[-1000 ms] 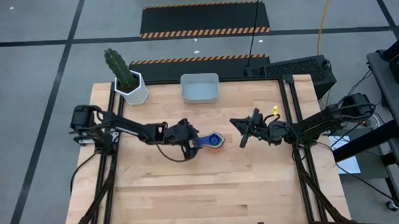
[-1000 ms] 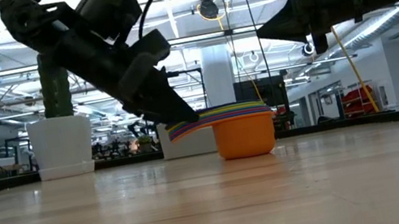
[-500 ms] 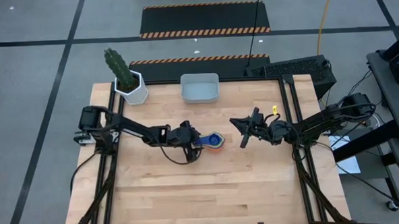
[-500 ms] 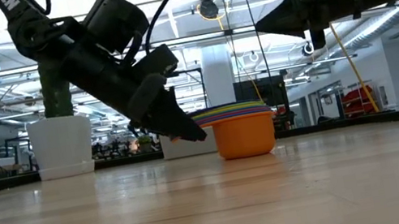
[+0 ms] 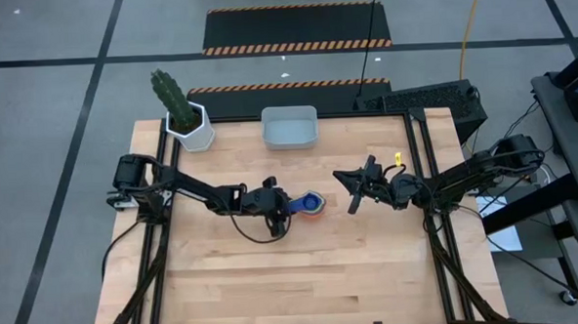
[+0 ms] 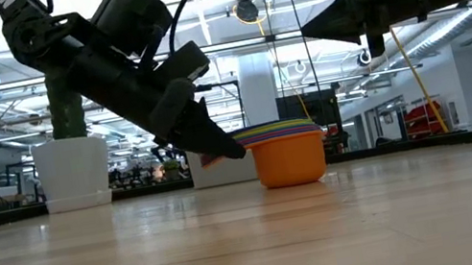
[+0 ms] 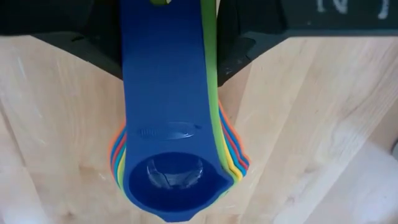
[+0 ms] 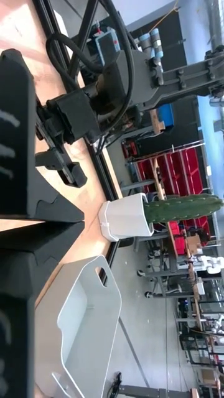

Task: Nest measuring cups in basket
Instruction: Put the stacked measuring cups into the bin

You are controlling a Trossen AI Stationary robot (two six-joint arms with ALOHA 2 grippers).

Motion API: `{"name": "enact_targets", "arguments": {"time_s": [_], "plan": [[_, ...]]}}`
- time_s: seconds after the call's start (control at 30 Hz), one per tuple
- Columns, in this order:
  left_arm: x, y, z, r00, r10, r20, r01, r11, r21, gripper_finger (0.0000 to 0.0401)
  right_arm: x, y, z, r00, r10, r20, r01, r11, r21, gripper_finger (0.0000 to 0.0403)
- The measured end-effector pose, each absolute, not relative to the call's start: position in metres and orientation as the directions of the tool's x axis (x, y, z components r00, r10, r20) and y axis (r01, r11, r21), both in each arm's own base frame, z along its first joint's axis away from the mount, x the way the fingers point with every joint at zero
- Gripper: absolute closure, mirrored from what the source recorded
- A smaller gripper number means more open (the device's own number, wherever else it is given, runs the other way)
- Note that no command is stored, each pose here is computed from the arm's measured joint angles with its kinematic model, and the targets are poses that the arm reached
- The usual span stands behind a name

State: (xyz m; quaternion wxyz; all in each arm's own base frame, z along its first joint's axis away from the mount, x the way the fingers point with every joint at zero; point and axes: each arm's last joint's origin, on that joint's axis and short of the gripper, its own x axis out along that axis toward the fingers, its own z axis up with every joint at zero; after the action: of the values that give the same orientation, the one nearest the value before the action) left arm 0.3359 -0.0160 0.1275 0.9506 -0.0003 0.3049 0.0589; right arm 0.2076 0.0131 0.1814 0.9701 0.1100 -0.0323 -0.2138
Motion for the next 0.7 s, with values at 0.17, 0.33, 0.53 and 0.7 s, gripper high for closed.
{"name": "enact_targets", "arguments": {"time_s": [0.17, 0.33, 0.53, 0.7], "plan": [[0.3357, -0.0164, 0.1272, 0.805, 0.110, -0.582, -0.110, 0.993, 0.035, 0.0197, 0.2076, 0.0131, 0.1814, 0.906, -0.422, 0.016, 0.408, 0.884, 0.227, 0.0403], [0.3351, -0.0193, 0.1266, 0.802, 0.103, -0.589, -0.101, 0.994, 0.036, 0.0164, 0.2076, 0.0131, 0.1814, 0.906, -0.422, 0.015, 0.408, 0.884, 0.227, 0.0403], [0.3334, -0.0200, 0.1244, 0.785, 0.104, -0.610, -0.099, 0.994, 0.043, 0.0160, 0.2076, 0.0131, 0.1814, 0.906, -0.422, 0.015, 0.408, 0.885, 0.224, 0.0403], [0.3340, -0.0201, 0.1252, 0.791, 0.105, -0.602, -0.096, 0.994, 0.048, 0.0179, 0.2076, 0.0131, 0.1813, 0.906, -0.422, 0.015, 0.409, 0.885, 0.222, 0.0403]]}}
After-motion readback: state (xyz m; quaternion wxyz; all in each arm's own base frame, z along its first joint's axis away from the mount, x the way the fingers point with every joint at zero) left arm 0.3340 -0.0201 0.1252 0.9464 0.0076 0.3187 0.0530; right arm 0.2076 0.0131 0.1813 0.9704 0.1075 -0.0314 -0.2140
